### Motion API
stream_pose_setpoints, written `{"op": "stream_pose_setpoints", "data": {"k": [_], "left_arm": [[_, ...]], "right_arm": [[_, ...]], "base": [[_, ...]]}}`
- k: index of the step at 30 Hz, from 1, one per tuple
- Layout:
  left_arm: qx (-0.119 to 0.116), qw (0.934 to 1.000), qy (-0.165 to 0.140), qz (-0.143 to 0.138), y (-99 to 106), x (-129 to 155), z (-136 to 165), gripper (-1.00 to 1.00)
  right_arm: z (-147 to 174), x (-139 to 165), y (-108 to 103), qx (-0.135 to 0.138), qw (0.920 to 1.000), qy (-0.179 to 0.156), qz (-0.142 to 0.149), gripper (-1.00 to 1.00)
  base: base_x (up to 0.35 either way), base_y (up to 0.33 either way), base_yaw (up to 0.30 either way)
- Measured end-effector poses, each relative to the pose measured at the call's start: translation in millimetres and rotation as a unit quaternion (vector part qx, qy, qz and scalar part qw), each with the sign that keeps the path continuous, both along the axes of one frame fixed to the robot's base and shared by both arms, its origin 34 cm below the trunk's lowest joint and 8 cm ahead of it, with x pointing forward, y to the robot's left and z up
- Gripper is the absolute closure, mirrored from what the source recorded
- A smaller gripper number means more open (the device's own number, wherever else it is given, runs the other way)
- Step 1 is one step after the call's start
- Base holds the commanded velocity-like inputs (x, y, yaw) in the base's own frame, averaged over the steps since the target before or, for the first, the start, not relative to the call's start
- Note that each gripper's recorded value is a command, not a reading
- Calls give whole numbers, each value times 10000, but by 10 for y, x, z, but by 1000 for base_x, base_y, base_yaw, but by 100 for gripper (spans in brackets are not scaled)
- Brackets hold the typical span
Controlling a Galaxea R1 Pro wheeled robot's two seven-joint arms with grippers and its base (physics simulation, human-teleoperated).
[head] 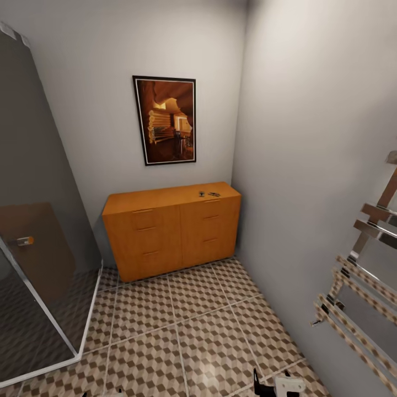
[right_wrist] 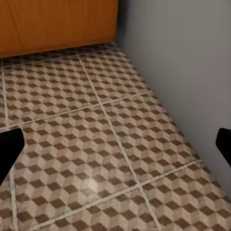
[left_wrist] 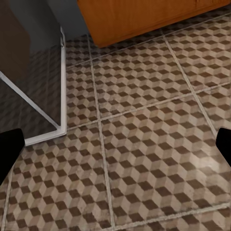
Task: Take the four mousetraps from the cabinet in the bathroom and place them on the bathroom floor. Make sure all four end up on the same floor surface, and ensure that at least two of them are either under or directly next to the same bathroom sink.
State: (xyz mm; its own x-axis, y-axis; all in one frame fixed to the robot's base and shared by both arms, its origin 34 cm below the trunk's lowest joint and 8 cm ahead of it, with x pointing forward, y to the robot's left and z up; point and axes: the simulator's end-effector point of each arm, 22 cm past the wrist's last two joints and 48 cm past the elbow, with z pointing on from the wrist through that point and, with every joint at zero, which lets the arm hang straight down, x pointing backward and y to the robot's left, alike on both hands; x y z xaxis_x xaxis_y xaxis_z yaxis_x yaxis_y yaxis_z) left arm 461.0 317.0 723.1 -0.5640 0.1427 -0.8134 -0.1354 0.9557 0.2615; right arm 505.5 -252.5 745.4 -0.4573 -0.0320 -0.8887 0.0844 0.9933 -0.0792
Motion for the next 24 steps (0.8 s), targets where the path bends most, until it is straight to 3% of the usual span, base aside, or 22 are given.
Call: {"op": "stream_pose_setpoints", "data": {"k": [24], "left_arm": [[0,10000,2,-1,0,-2,-1,-100]], "right_arm": [[1,0,0,1,10000,-1,0,-100]], "base": [[335,0,0]]}}
